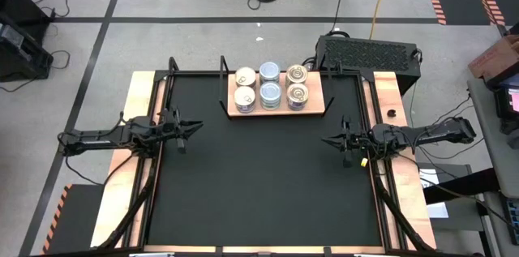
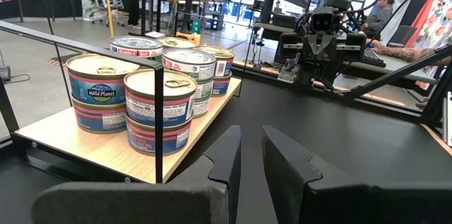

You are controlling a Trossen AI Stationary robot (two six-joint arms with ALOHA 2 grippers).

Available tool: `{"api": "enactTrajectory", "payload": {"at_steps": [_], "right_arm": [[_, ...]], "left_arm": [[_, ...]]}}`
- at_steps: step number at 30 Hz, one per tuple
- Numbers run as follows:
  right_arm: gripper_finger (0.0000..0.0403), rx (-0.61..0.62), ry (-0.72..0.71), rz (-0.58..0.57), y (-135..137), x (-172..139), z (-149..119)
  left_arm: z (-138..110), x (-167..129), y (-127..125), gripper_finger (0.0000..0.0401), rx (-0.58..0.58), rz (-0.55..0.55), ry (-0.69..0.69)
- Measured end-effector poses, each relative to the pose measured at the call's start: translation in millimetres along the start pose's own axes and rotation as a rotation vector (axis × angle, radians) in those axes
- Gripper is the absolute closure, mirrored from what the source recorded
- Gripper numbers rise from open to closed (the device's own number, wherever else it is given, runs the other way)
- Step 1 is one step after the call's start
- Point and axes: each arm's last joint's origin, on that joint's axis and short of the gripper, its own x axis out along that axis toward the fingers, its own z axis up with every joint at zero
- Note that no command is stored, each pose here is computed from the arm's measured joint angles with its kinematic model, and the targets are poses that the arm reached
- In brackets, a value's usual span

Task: Stack canned seafood by type on shelf
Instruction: Return to Home Position

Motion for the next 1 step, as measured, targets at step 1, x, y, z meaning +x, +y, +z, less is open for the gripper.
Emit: {"api": "enactTrajectory", "payload": {"at_steps": [1], "right_arm": [[0.0403,0.000,0.000,-0.001,0.0,0.0,0.0]], "left_arm": [[0.0,0.0,0.0,0.0340,0.000,0.000,0.000]]}}
